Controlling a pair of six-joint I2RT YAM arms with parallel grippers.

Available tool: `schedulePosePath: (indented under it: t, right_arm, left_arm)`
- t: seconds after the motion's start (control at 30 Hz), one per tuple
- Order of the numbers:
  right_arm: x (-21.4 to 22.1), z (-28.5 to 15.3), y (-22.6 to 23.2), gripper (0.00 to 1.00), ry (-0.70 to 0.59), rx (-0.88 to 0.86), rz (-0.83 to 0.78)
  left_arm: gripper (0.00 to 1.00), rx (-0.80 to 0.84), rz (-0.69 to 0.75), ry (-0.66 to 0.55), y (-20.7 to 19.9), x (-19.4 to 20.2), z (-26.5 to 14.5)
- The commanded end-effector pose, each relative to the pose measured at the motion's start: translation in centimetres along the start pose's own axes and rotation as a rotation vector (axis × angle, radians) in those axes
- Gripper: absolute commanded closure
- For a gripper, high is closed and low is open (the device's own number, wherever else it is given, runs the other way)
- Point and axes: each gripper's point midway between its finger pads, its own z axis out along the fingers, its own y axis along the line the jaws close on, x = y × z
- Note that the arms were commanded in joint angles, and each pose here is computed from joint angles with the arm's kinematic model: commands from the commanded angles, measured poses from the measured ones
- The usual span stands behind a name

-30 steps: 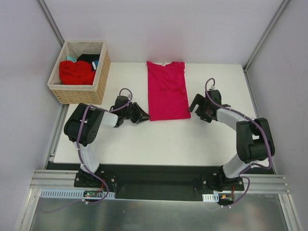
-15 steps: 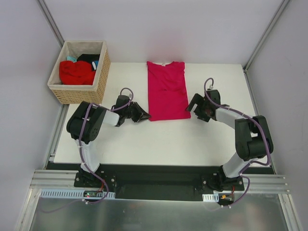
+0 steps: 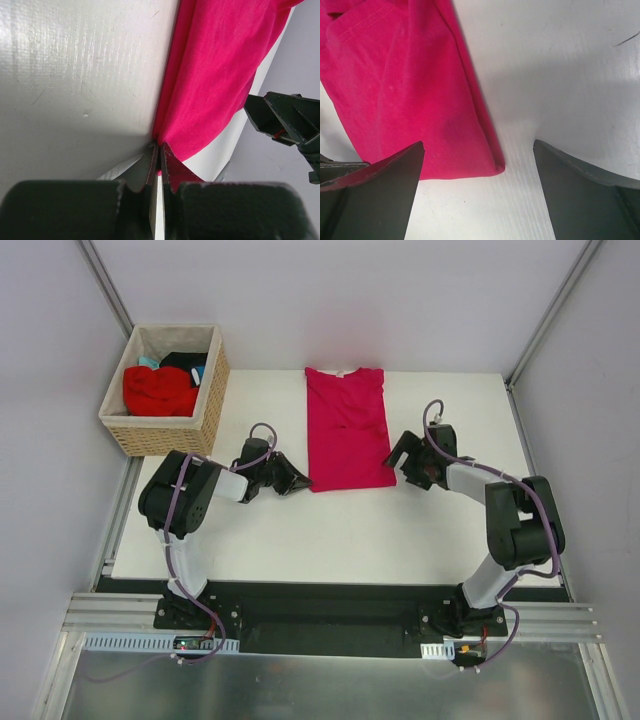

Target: Fold and stack the t-shirts

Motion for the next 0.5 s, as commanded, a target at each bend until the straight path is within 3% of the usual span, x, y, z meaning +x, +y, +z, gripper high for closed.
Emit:
schedulePosePath:
  t: [0.0, 0.17, 0.33, 0.47]
  right_arm:
    - [2.2, 0.9, -0.3, 0.05, 0.075, 0.008, 0.022]
    - [3.6, 1.7, -0.8, 0.14, 0.111, 0.005, 0.055]
    - [4.9, 1.7, -1.1, 0.32, 0.134, 0.002, 0.060]
    - [5.8, 1.2, -2.0, 0.38, 0.140, 0.031, 0.058]
  left_arm:
    - [1.00, -0.023, 0.008, 0.013, 0.7, 0.3, 0.3]
    - [1.00, -0.023, 0.011, 0.010, 0.8, 0.4, 0.2]
    - [1.00, -0.030, 0.005, 0.010, 1.1, 0.5, 0.2]
    - [1.00, -0.030, 0.006, 0.005, 1.1, 0.4, 0.2]
